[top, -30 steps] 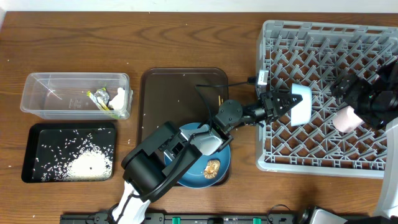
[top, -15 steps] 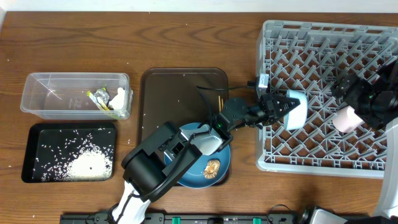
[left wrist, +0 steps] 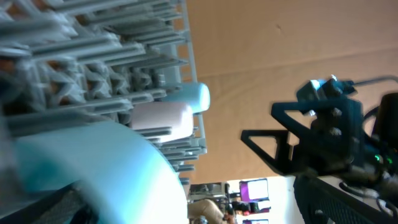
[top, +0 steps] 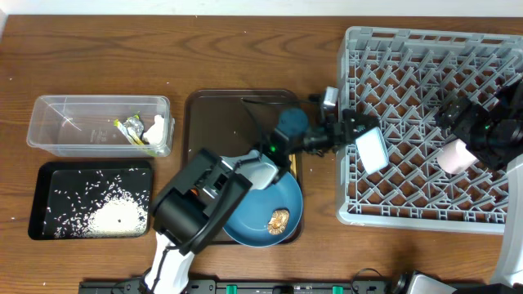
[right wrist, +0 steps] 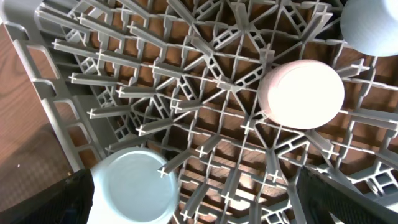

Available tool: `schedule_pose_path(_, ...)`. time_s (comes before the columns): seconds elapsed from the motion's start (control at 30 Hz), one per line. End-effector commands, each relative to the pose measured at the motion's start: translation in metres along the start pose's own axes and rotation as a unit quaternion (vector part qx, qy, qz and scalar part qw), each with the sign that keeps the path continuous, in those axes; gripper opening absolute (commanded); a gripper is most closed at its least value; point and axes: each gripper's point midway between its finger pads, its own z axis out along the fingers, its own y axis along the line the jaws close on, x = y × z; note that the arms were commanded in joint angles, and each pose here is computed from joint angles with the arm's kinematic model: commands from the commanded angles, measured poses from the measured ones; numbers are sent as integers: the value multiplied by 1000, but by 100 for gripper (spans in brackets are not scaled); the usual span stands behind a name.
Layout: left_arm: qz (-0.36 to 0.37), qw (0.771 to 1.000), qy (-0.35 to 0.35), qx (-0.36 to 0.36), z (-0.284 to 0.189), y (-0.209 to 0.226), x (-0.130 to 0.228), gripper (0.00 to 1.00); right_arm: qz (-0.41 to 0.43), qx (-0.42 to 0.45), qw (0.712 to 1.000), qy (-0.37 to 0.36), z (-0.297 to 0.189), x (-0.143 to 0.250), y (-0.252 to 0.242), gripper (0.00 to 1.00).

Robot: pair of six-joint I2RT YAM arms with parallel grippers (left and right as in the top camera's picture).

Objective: Sort waste into correct bins and load items into the dishwasher rack

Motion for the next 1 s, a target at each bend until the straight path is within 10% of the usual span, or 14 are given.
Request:
schedule_pose_path(0.0, 58, 998, 1, -4, -13, -14, -17, 98, 3, 2, 1000, -6, -2, -4, -1, 97)
schedule_pose_path(0.3, 96, 974, -19, -203, -69, 21, -32, 98, 3, 10, 1000, -11, -3, -6, -4, 97)
schedule_pose_path(0.83, 96, 820, -6, -564, -279, 33, 6, 99, -183, -189, 964, 52, -10, 41, 93, 92)
schedule_pose_path(0.97, 50, 797, 44, -601, -300, 48, 37, 54, -245, -202, 946, 66, -9, 65, 120, 92)
